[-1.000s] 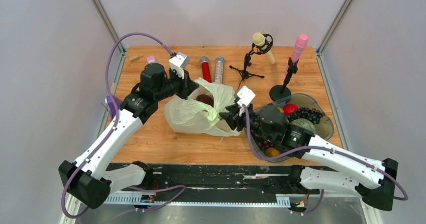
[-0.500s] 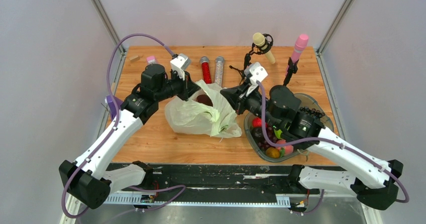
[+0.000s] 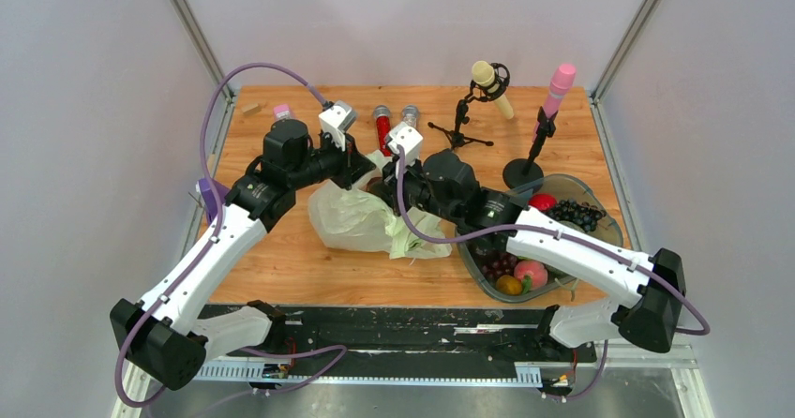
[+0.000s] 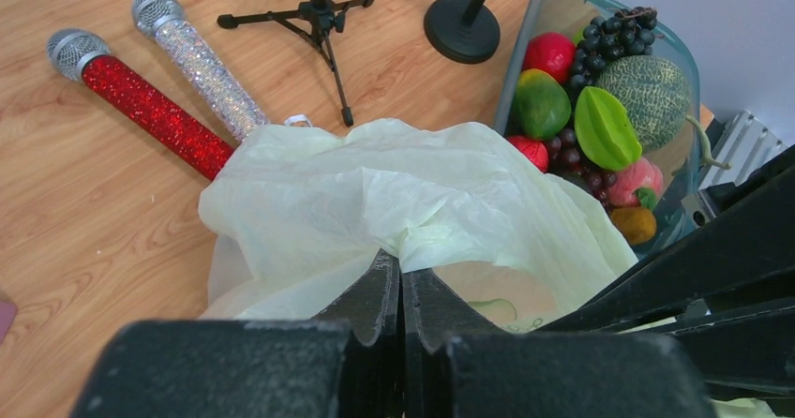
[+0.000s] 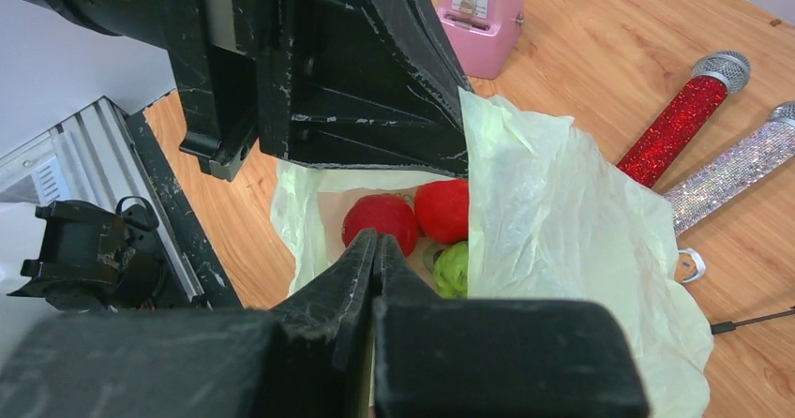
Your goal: Untie the knot of the plastic bag and take out the fruit
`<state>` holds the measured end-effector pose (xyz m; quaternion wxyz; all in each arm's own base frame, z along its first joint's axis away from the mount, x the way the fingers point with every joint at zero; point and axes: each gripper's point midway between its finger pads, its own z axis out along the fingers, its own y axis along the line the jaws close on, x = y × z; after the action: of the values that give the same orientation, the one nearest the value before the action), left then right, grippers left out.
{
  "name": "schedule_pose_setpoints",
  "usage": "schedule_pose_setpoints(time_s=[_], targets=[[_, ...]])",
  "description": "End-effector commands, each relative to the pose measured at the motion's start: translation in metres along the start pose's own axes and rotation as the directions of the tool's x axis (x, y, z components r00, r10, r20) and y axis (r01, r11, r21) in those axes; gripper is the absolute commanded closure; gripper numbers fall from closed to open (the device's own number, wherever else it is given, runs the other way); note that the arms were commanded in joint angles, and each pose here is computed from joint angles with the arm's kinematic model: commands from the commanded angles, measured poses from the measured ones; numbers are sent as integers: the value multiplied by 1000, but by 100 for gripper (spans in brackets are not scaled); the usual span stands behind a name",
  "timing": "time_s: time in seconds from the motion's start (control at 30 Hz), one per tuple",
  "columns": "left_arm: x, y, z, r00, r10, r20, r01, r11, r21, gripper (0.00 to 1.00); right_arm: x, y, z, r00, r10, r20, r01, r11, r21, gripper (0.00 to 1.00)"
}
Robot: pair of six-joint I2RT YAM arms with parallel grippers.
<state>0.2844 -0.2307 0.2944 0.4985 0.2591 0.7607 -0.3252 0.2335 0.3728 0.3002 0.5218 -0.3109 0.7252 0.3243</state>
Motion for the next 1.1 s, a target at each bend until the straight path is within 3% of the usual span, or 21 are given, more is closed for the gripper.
schedule_pose_setpoints(time_s=[0.0,0.1,0.3,0.47,0.7,0.93,1.07], targets=[[-11,-5,-6,999,31,45,-32,999,18,98,-28,10,4,996,4,87,0,999,-48,100],[-11,-2,-6,999,19,44,-19,1000,1,99,-16,23,6,998,23,55,-17,993,-113,100],[-11,-4,-5,999,7,47,-7,1000,7,99,19,16,16,996,92,4,-92,993,-74,100],[-11,-4,-7,999,10,47,-10,1000,3,98,57,-19,29,989,143,-30,-139,983,122,100],[-3,-2,-8,1000,17,19,-17,1000,-5,99,91,-78,31,993,104,-55,-75,920,385,100],[13,4,-10,999,25,-44,-26,999,-31,97,93,-106,17,983,175,-44,-145,912,384,100],[31,9,-12,995,11,-97,-17,998,-64,79,84,-92,17,983,179,-42,-166,962,218,92]])
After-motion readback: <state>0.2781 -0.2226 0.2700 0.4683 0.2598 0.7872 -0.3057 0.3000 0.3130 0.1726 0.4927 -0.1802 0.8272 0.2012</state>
